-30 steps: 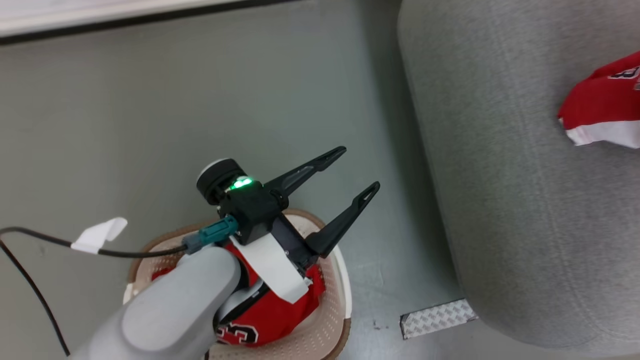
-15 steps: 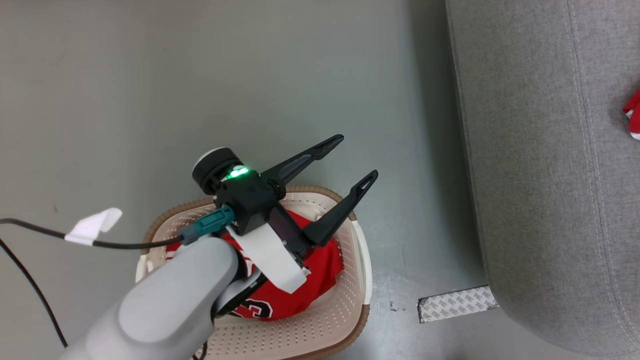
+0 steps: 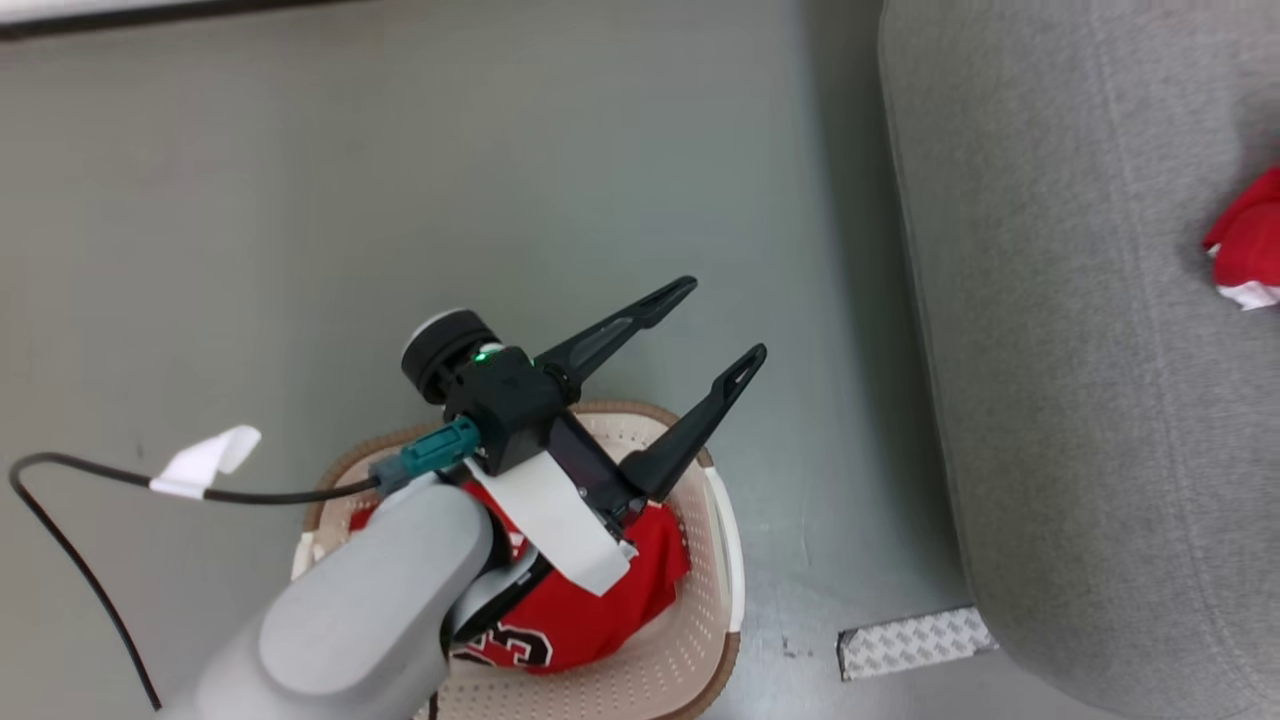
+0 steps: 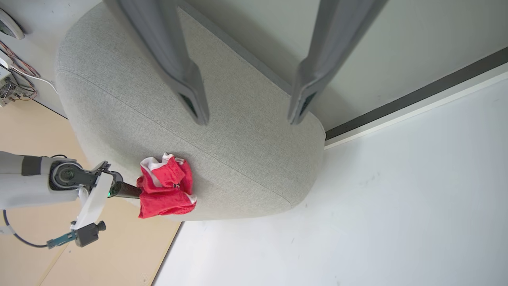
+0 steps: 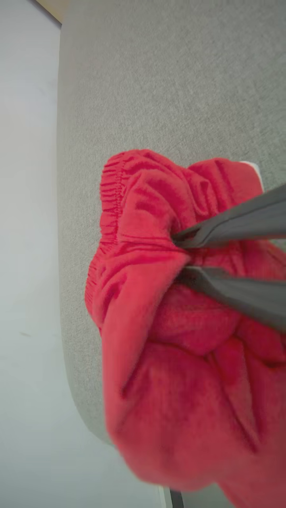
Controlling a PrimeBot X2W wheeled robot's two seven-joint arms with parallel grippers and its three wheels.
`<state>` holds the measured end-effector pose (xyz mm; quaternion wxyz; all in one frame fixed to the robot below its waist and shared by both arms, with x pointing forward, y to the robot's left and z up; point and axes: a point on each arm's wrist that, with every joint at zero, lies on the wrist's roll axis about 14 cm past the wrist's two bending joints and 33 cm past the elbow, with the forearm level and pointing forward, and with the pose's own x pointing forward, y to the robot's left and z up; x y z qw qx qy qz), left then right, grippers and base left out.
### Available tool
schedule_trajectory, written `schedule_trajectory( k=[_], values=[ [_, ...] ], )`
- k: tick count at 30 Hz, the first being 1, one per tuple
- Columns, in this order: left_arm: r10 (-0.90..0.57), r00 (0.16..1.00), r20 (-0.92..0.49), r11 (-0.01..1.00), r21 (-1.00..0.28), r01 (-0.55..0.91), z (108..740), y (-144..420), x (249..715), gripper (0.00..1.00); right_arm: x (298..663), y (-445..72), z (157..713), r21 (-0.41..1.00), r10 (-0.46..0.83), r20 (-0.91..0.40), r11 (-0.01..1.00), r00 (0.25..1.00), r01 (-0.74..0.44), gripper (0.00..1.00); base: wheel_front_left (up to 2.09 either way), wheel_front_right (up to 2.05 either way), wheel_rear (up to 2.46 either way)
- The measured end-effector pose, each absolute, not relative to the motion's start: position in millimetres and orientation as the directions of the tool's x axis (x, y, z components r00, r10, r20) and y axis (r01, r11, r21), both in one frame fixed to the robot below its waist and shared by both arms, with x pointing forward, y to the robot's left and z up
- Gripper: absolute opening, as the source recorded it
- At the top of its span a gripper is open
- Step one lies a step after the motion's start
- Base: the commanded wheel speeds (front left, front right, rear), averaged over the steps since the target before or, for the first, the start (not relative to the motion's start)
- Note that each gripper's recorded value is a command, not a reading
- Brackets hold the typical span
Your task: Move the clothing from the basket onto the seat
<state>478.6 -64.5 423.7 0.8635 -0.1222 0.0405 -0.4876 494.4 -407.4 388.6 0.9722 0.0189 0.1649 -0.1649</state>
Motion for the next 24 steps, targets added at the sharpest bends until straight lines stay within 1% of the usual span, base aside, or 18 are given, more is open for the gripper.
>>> schedule_trajectory(
  k=[8,16,24],
  values=[
    [-0.844,0.532,0.070,0.506,-0.229,0.832,452.6,-67.4,464.1,1.00,480.6,-407.1,418.7,-0.044,-0.286,-0.329,0.957,0.900,0.288,1.00,0.00,0.00,0.00],
    [-0.817,0.565,0.115,0.538,-0.201,0.819,494.4,-64.9,444.6,1.00,461.7,-411.5,483.8,-0.084,-0.255,-0.217,0.967,0.942,0.242,1.00,0.00,0.00,0.00],
    [-0.753,0.639,0.160,0.616,-0.171,0.769,533.3,-44.6,425.9,1.00,441.5,-395.0,558.4,-0.101,-0.173,-0.026,0.980,0.985,0.170,1.00,0.00,0.00,0.00]
  ],
)
